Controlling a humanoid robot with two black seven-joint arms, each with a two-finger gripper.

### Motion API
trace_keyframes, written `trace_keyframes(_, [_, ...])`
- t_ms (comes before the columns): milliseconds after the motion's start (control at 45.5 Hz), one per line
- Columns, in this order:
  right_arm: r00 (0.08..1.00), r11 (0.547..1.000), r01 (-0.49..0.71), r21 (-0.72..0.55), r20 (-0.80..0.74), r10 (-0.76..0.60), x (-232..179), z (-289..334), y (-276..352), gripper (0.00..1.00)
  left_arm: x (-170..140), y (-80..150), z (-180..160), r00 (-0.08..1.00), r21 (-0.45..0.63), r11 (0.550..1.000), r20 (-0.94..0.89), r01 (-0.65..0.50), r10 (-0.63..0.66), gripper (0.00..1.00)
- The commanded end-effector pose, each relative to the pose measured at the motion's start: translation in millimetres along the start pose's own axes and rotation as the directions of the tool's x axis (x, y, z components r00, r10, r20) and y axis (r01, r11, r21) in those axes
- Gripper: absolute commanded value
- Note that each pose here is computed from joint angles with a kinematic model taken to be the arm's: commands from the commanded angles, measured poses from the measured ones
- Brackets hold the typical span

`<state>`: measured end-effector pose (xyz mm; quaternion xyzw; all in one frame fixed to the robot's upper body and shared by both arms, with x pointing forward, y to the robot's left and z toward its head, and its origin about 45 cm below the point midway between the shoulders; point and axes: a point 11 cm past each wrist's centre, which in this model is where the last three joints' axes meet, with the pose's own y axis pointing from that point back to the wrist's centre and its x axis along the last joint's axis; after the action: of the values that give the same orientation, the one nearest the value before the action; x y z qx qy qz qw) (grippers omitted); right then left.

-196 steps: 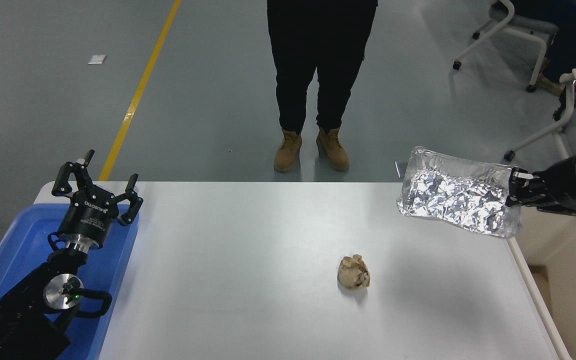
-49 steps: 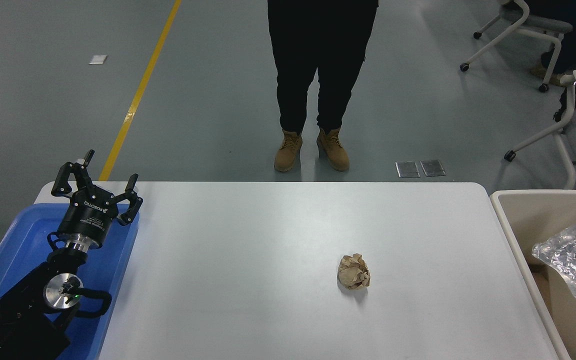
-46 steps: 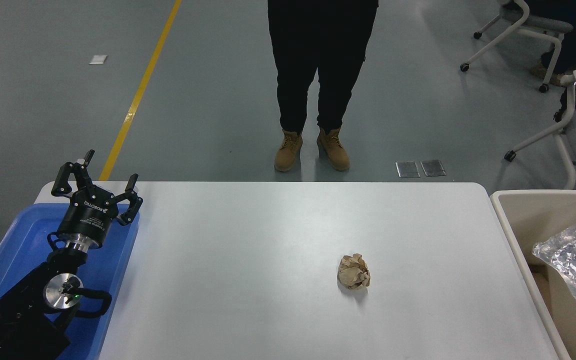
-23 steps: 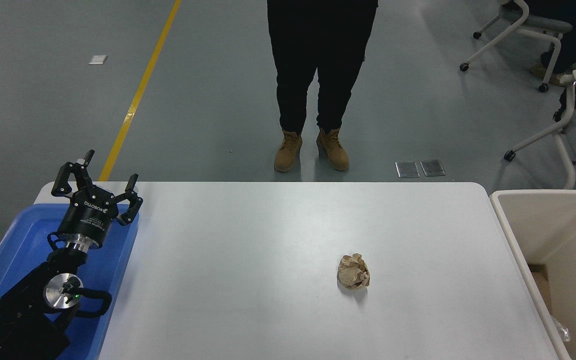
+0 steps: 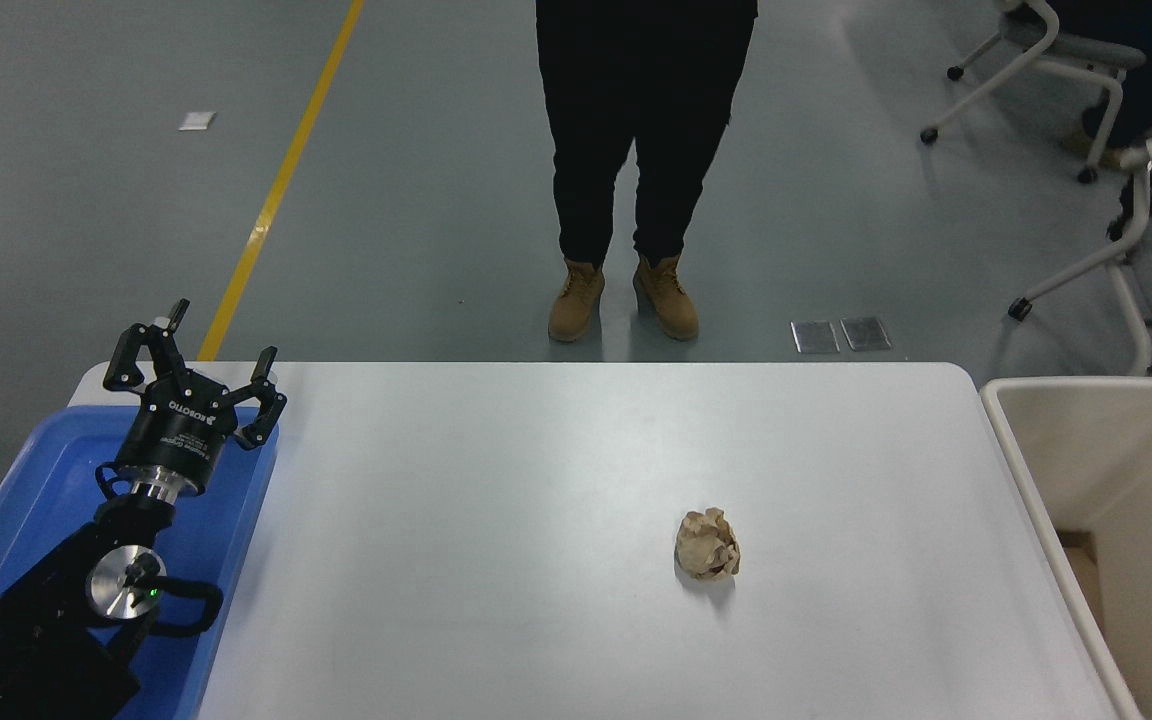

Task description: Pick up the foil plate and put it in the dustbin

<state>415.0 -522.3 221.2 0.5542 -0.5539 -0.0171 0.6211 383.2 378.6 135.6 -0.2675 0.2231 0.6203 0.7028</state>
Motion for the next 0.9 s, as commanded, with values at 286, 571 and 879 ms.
trace_keyframes(286, [0.918,0.952,0.249,0.181,-0.359,-0.171,28,-145,130,1.00,0,0,0,1.000,0.002,1.000,0.000,-0.001,0.001,0.98])
trace_keyframes(571, [0.801,0.898,0.430,0.090,-0.496,-0.334,-2,-137,200,1.00,0,0,0,1.000,0.002,1.000,0.000,0.000,0.000,0.98])
trace_keyframes(879, [0.608,0.787,0.617,0.014,-0.643,-0.466,-52,-141,276,1.00,1,0,0,1.000,0.002,1.000,0.001,-0.002,0.002,0.98])
